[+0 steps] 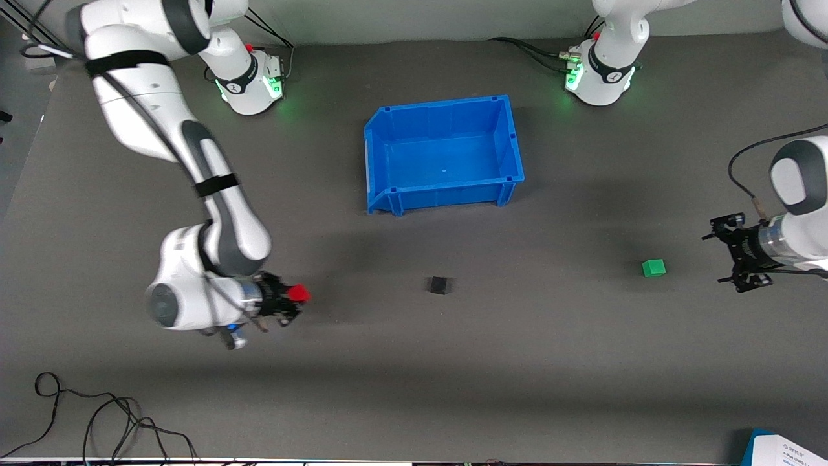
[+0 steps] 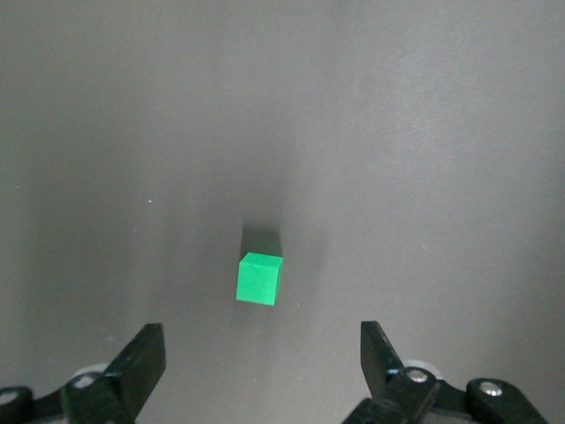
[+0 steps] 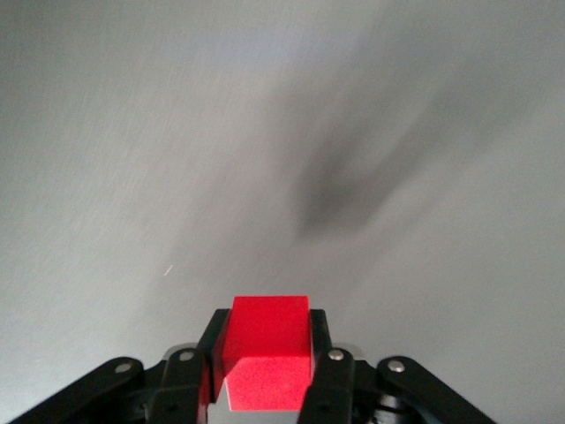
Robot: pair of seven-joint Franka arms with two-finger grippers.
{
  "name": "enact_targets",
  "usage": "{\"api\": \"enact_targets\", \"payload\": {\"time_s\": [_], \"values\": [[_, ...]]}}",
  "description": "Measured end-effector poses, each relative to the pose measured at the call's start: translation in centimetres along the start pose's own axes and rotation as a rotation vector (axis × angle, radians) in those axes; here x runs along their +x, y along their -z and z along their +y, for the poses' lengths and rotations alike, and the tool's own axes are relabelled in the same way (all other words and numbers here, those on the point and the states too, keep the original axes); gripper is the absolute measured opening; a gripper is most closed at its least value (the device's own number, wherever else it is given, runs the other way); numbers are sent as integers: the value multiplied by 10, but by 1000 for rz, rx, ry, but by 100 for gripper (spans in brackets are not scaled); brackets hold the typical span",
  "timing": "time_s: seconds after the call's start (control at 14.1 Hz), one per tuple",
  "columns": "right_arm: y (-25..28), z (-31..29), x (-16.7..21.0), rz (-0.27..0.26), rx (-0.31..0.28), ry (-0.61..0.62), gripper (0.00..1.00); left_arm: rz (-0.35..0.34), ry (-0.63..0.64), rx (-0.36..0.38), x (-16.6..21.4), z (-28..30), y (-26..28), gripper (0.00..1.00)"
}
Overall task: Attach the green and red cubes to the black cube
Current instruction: 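Carry the red cube toward the black cube while the left gripper reaches the green cube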
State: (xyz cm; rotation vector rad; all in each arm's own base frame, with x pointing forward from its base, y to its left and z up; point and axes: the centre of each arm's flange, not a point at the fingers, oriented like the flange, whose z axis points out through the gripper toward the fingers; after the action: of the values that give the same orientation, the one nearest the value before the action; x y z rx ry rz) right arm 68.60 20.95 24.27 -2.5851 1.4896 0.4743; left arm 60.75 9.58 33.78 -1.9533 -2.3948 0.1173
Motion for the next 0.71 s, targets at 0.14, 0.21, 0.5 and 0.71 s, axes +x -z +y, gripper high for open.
{"api": "enact_targets", "payload": {"time_s": [0.14, 0.21, 0.5, 0.71], "values": [[-9, -22, -33, -40, 46, -95, 40, 2, -5, 23, -3, -1, -30, 98], [-11, -29, -39, -69, 80, -133, 40, 7, -13, 44, -6, -1, -46, 98], [-21, -37, -40, -137, 122, -195, 40, 15, -28, 99, -11, 0, -97, 96], [-34, -50, -63, -119, 180, -278, 40, 16, -29, 113, -11, -1, -107, 96]]}}
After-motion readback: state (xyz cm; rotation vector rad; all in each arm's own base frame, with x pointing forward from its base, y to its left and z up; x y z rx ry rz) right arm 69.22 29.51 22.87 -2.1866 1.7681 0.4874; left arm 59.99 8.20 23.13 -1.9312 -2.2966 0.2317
